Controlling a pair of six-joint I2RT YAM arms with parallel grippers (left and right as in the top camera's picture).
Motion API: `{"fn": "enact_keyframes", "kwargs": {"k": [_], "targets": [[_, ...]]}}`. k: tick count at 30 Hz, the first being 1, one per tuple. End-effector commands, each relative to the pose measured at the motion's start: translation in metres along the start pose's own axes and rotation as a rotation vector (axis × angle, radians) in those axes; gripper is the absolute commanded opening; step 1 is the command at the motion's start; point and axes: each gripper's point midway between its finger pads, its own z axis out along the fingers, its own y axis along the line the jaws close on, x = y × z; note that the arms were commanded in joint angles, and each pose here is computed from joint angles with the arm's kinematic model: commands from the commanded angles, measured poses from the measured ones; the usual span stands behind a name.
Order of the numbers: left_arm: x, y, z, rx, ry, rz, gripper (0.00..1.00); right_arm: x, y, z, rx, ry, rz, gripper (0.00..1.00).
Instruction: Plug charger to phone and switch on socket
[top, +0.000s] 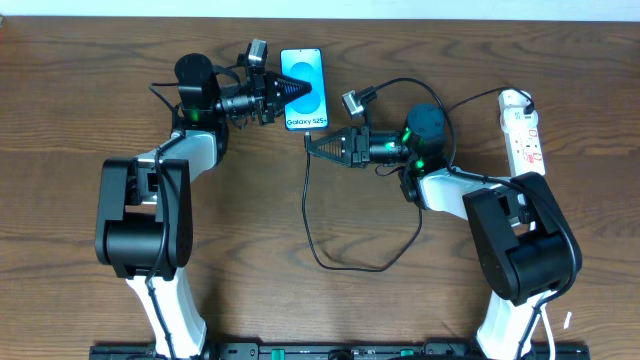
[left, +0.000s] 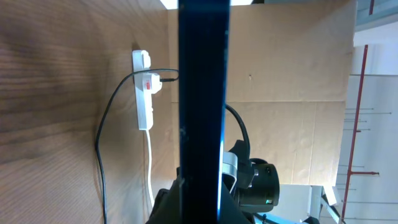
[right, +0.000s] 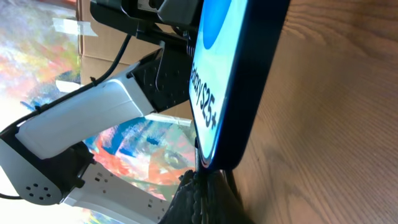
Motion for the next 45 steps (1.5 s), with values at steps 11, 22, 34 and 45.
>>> {"fn": "enact_keyframes", "kwargs": {"k": [11,22,34,45], "targets": [[-0.0023,-0.0119,0.0013,0.011,0.0,0.06,0.07,-0.0025,0.0036,0.0039,-0.005,-0.005,-0.022,0.01],[-0.0023,-0.0119,0.0013,0.011,0.0,0.06,0.07,-0.0055,0.0029,0.0038,-0.001,-0.022,-0.029,0.01],[-0.0021,-0.0119,0.0015,0.011,0.001,0.063,0.07,-0.0081,0.002,0.0038,0.004,-0.037,-0.027,0.01],[0.0046,-0.0125,0.0108,0.013,0.024,0.09,0.07,-0.0105,-0.0026,0.0036,0.018,-0.054,-0.009,0.01]]}}
